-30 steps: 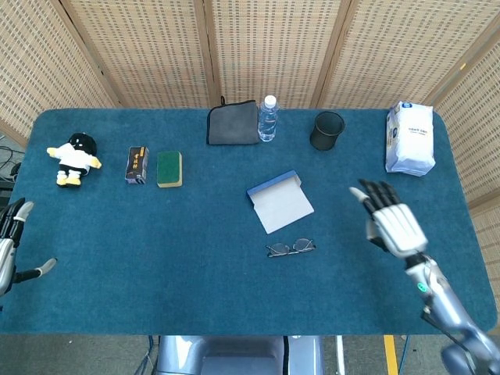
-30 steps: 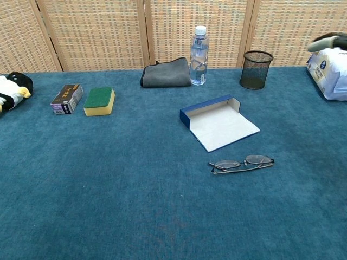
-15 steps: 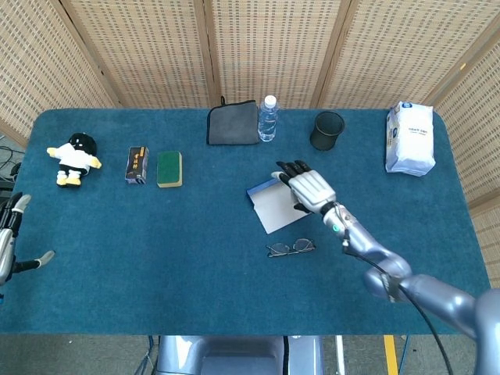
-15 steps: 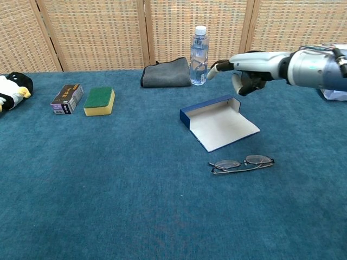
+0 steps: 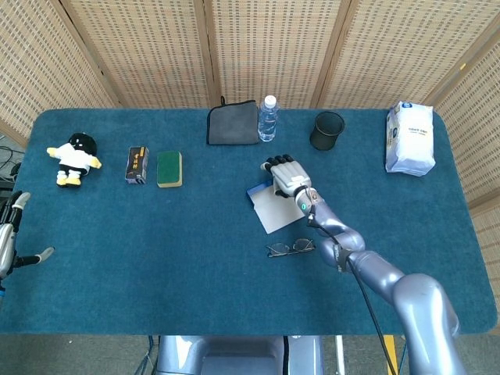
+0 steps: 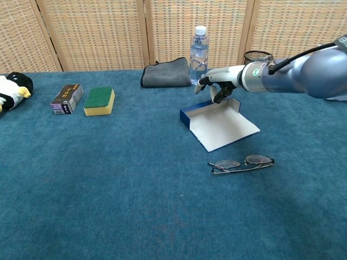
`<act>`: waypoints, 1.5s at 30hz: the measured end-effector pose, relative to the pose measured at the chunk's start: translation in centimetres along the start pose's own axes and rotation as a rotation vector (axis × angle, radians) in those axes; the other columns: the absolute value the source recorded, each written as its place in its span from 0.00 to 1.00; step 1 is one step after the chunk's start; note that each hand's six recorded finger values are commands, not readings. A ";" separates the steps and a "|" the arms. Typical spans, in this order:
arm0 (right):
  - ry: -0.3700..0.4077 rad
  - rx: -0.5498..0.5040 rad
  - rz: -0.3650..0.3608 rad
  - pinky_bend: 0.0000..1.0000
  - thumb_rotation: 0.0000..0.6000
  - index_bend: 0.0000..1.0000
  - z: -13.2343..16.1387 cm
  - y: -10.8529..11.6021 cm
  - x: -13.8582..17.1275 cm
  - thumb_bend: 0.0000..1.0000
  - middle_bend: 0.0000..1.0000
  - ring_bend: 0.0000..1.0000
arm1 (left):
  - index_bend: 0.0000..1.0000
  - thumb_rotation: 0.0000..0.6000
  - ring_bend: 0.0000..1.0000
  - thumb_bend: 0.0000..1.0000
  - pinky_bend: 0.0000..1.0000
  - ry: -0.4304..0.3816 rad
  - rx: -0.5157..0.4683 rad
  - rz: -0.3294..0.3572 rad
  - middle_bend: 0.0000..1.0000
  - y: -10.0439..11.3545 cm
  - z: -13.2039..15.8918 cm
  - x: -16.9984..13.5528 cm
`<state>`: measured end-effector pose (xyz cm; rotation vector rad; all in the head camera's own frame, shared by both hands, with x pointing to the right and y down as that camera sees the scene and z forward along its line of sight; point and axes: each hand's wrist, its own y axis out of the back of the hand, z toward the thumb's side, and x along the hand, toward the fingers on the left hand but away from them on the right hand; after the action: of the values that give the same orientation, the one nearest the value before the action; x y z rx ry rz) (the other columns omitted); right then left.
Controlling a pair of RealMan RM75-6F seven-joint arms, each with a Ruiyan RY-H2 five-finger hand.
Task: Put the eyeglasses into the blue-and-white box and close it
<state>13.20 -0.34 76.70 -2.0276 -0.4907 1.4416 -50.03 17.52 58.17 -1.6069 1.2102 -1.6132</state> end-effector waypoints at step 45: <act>0.032 0.212 -0.031 0.06 1.00 0.23 -4.3 1.7 6.2 0.53 0.00 0.00 | 0.00 1.00 0.00 0.00 0.00 -0.027 0.017 -0.039 0.00 -1.2 1.0 0.0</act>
<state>19.26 1.01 72.14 -1.8639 -0.3383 1.3789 -48.77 17.86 59.11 -1.6465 1.1551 -1.6161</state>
